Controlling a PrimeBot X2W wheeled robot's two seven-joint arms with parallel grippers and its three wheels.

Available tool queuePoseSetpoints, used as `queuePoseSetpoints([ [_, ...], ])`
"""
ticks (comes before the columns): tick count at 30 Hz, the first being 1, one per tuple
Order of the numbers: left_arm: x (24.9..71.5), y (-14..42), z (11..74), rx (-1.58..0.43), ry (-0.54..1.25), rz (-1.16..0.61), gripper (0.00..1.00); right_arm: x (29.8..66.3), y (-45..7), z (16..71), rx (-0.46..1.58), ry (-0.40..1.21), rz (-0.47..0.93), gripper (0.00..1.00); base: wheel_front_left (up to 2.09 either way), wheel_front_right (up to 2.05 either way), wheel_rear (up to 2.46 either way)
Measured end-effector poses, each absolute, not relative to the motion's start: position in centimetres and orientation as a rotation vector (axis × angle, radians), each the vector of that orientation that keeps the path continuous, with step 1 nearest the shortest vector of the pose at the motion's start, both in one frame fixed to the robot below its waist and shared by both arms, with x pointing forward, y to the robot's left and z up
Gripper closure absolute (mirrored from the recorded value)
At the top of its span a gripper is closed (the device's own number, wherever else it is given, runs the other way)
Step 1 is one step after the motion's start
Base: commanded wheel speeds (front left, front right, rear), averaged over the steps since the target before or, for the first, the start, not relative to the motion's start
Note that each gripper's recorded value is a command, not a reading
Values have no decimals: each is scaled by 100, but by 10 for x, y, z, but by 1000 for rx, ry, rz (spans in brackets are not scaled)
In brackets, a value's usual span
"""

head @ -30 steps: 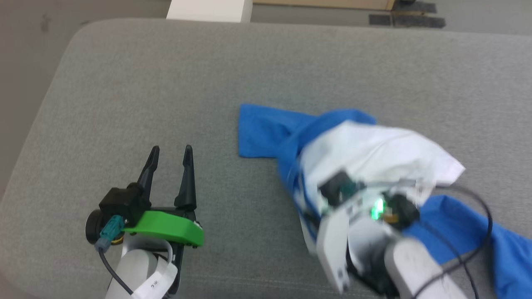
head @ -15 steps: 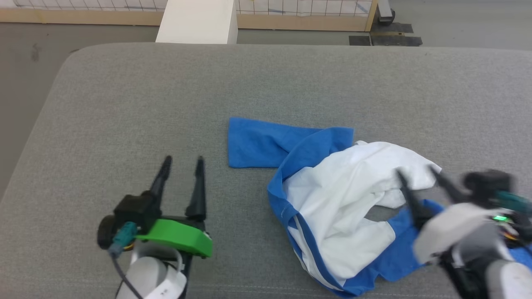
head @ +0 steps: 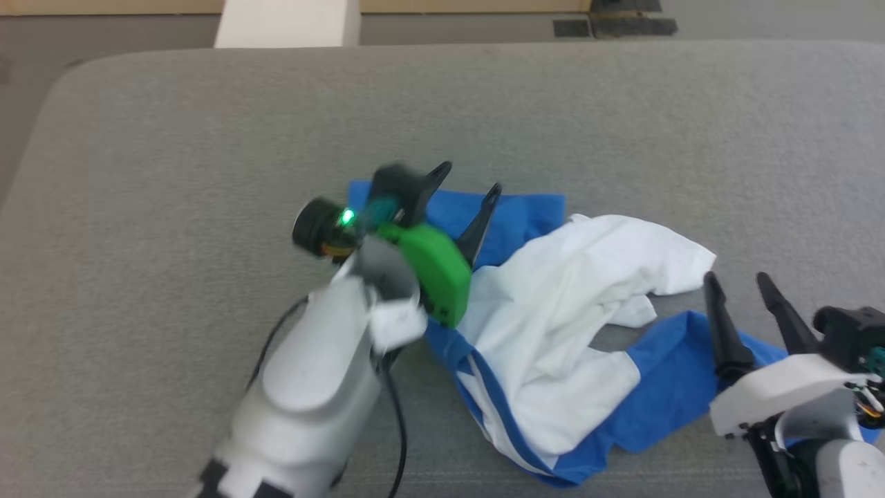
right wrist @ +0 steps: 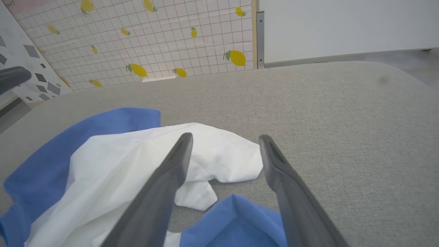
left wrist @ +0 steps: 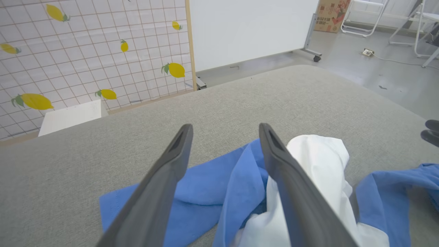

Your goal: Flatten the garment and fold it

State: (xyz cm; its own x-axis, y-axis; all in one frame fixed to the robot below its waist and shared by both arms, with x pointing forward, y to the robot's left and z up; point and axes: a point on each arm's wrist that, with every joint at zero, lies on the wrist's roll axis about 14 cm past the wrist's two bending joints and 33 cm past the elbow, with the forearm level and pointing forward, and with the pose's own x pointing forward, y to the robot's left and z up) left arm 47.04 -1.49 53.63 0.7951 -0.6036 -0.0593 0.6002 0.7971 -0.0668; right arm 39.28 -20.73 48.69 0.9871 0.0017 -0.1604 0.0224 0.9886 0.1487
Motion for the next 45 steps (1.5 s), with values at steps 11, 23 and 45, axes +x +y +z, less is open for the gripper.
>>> queuePoseSetpoints([
  [11, 491, -55, 467, 186, 567, -757, 0, 389, -213, 473, 174, 193, -34, 0, 0, 0, 0],
  [23, 500, -53, 437, 240, 726, -717, 100, 387, -223, 461, 178, 218, -69, 0, 0, 0, 0],
  [45, 432, 225, 459, -205, 221, 173, 100, 405, -181, 485, 185, 178, 67, 0, 0, 0, 0],
])
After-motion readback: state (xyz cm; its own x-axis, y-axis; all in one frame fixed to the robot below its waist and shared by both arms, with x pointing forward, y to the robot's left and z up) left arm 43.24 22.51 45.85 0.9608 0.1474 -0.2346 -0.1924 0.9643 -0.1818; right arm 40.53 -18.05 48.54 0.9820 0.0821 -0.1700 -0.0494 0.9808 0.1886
